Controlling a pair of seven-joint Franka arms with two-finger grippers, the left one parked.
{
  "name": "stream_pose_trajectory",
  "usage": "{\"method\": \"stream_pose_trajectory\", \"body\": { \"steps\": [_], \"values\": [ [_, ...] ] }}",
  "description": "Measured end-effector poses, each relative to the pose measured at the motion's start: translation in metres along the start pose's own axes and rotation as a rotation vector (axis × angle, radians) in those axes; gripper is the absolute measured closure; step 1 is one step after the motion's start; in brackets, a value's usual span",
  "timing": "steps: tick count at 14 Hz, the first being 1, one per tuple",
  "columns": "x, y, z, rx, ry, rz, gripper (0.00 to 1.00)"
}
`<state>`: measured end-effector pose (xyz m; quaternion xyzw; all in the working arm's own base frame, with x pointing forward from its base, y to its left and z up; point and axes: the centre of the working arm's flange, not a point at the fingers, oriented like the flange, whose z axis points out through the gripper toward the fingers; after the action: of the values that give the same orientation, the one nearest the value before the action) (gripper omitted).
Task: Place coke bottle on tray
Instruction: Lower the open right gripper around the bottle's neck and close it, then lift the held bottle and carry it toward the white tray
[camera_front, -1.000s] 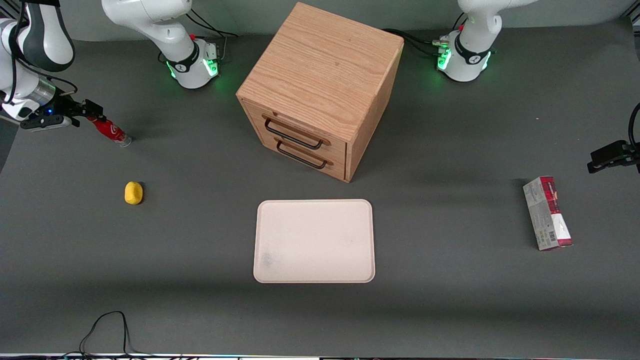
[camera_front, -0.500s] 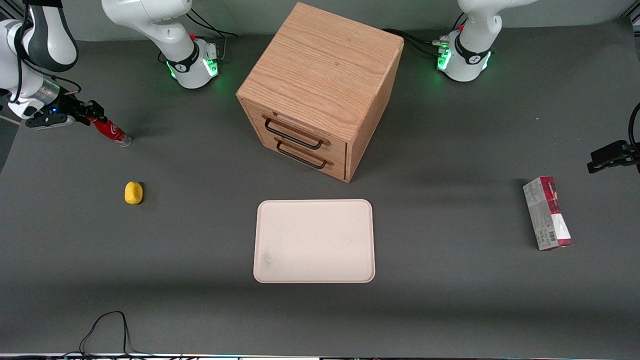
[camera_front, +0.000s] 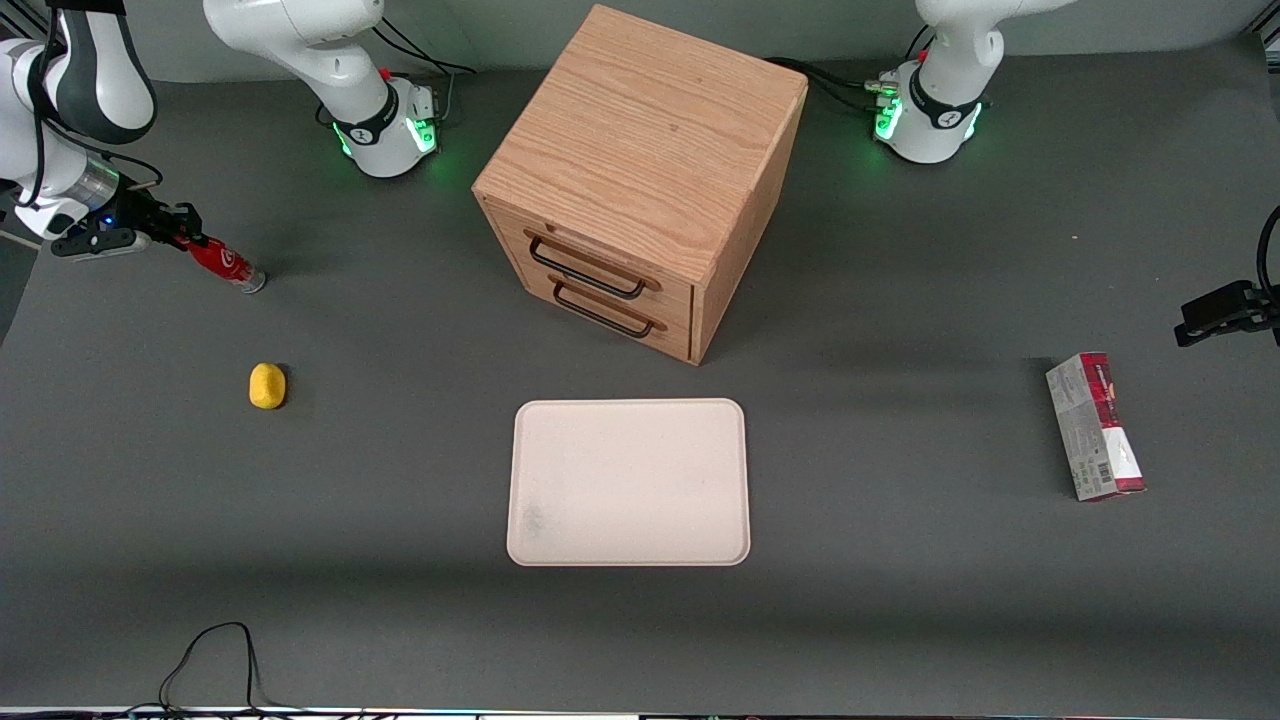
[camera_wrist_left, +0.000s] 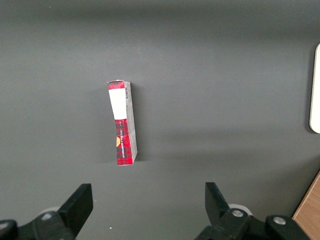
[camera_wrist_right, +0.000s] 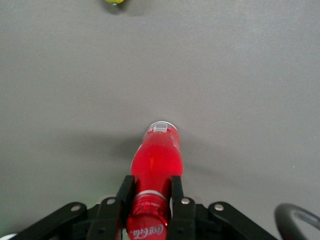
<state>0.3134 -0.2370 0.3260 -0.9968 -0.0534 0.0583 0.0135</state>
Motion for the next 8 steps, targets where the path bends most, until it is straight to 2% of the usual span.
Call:
{"method": "stream_pose_trajectory", "body": {
  "steps": [1,3,5,8],
  "values": [
    [0.013,-0.01,-0.018,-0.02,-0.022,0.004,0.66],
    [0.048,-0.045,-0.071,-0.035,-0.018,0.004,0.66],
    [0.084,-0.093,-0.137,-0.021,0.003,-0.012,0.66],
    [0.133,-0.159,-0.229,0.009,0.005,-0.037,0.66]
  ]
}}
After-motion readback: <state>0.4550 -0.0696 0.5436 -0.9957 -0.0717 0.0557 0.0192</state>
